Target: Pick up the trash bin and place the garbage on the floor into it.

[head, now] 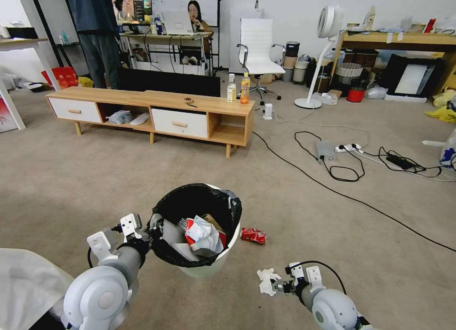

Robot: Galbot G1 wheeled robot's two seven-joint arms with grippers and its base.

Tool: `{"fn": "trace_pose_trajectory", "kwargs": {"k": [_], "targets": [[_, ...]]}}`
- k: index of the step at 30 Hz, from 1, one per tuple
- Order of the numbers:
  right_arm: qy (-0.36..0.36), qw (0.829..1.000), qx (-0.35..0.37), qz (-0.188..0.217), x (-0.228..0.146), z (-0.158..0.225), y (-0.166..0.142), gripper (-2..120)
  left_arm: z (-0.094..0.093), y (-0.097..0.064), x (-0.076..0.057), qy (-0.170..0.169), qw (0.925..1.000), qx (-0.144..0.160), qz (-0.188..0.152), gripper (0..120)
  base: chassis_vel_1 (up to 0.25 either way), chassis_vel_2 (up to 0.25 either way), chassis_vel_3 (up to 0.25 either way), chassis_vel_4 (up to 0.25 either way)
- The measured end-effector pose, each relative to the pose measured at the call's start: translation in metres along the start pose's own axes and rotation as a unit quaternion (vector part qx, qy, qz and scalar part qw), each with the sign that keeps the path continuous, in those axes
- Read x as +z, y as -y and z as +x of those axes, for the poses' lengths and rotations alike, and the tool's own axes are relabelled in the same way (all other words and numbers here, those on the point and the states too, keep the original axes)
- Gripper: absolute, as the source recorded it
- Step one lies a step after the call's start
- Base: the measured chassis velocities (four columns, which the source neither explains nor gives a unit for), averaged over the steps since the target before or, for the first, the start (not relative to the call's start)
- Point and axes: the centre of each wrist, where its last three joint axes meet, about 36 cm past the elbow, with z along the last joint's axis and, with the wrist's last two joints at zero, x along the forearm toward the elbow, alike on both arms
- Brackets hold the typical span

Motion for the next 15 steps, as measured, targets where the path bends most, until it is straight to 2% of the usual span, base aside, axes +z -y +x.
{"fn": "trace_pose_trajectory", "kwargs": {"k": [8,15], "targets": [[0.021,1.000,-0.003,0.003,0.023,-0.025,0.011,100,-0.003,0.003,0.004,-0.004,1.0000,0.001,0.001,7,0.000,0.000,0.000,0.000],[0.044,0.999,-0.016,-0.008,0.037,-0.063,-0.003,100,-0.001,0.000,0.006,-0.005,1.0000,-0.003,0.000,7,0.000,0.000,0.000,0.000]]}}
